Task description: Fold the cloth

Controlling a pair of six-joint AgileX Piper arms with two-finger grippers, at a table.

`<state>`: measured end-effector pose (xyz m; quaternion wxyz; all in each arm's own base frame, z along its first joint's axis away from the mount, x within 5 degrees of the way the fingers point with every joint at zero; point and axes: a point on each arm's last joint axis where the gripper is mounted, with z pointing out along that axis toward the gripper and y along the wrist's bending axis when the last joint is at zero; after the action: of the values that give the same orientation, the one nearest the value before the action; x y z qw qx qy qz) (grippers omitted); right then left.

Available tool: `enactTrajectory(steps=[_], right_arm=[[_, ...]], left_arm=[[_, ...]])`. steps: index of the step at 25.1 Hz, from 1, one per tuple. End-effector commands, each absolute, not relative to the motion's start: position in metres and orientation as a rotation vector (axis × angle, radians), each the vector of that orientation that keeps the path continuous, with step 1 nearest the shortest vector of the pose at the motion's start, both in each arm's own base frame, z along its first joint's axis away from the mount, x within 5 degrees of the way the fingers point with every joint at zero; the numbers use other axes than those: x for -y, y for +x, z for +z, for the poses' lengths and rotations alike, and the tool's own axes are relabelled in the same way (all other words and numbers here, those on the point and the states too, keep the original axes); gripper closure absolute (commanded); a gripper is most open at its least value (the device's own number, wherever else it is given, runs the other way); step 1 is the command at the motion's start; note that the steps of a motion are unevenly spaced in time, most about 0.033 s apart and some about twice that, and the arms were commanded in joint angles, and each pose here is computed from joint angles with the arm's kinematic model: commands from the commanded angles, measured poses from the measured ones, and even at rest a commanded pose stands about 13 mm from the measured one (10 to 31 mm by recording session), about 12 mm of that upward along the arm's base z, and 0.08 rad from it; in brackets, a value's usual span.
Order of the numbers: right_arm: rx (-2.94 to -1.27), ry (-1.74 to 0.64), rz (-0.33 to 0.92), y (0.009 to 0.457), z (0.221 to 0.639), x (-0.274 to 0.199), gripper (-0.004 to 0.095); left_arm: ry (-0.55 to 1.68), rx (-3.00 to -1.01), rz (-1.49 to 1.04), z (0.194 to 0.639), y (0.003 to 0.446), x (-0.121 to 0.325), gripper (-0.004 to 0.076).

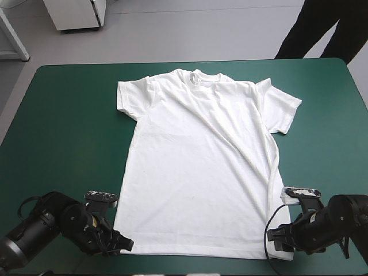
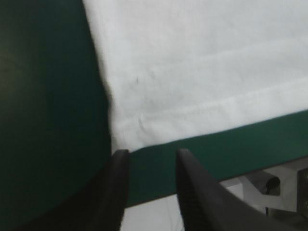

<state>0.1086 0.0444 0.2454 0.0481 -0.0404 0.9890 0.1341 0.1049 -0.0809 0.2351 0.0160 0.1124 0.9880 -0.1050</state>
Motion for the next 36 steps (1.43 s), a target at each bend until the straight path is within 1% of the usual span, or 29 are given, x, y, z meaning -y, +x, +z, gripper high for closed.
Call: enactTrajectory(steps=[1,2,4,6,7,8,9,12,13,15,18,19,21,23,30,36], right_arm=[[-2.970,-0.114,0.454,0.111,0.264,-0.047,0.0346],[-2.944,-0.120,0.451,0.114,0.271,-0.047,0.0365],[-2.888,-0.129,0.430,0.119,0.286,-0.047,0.0403],[-2.814,-0.146,0.376,0.125,0.306,-0.044,0.0430],[-2.741,-0.148,0.323,0.130,0.327,-0.041,0.0441],[-2.702,-0.139,0.296,0.132,0.338,-0.039,0.0441],[-2.622,-0.108,0.250,0.134,0.362,-0.036,0.0441],[-2.526,-0.077,0.214,0.136,0.390,-0.032,0.0441],[-2.482,-0.059,0.213,0.139,0.405,-0.032,0.0441],[-2.450,-0.057,0.216,0.148,0.419,-0.033,0.0450],[-2.464,-0.057,0.222,0.166,0.424,-0.037,0.0484],[-2.486,-0.056,0.221,0.174,0.421,-0.039,0.0490],[-2.521,-0.056,0.215,0.184,0.415,-0.041,0.0490],[-2.534,-0.071,0.208,0.188,0.412,-0.042,0.0490],[-2.579,-0.099,0.190,0.202,0.403,-0.044,0.0490],[-2.587,-0.099,0.180,0.204,0.401,-0.044,0.0490]], left_arm=[[0.386,-3.051,-0.361,0.256,0.106,0.084,0.0294],[0.398,-3.039,-0.341,0.261,0.108,0.083,0.0280],[0.417,-2.974,-0.305,0.279,0.115,0.083,0.0282],[0.427,-2.875,-0.266,0.301,0.124,0.083,0.0291],[0.427,-2.776,-0.226,0.323,0.132,0.081,0.0304],[0.419,-2.727,-0.213,0.336,0.135,0.081,0.0309],[0.396,-2.653,-0.175,0.357,0.142,0.079,0.0318],[0.391,-2.602,-0.095,0.376,0.154,0.079,0.0331],[0.393,-2.593,-0.037,0.380,0.167,0.082,0.0335],[0.399,-2.594,0.056,0.382,0.191,0.090,0.0335],[0.306,-2.645,0.101,0.374,0.232,0.091,0.0335],[0.241,-2.663,0.050,0.369,0.253,0.085,0.0335],[0.195,-2.690,-0.083,0.362,0.281,0.079,0.0335],[0.183,-2.701,-0.135,0.357,0.298,0.078,0.0335],[0.196,-2.717,-0.119,0.337,0.351,0.087,0.0335],[0.198,-2.763,-0.114,0.314,0.379,0.094,0.0335]])
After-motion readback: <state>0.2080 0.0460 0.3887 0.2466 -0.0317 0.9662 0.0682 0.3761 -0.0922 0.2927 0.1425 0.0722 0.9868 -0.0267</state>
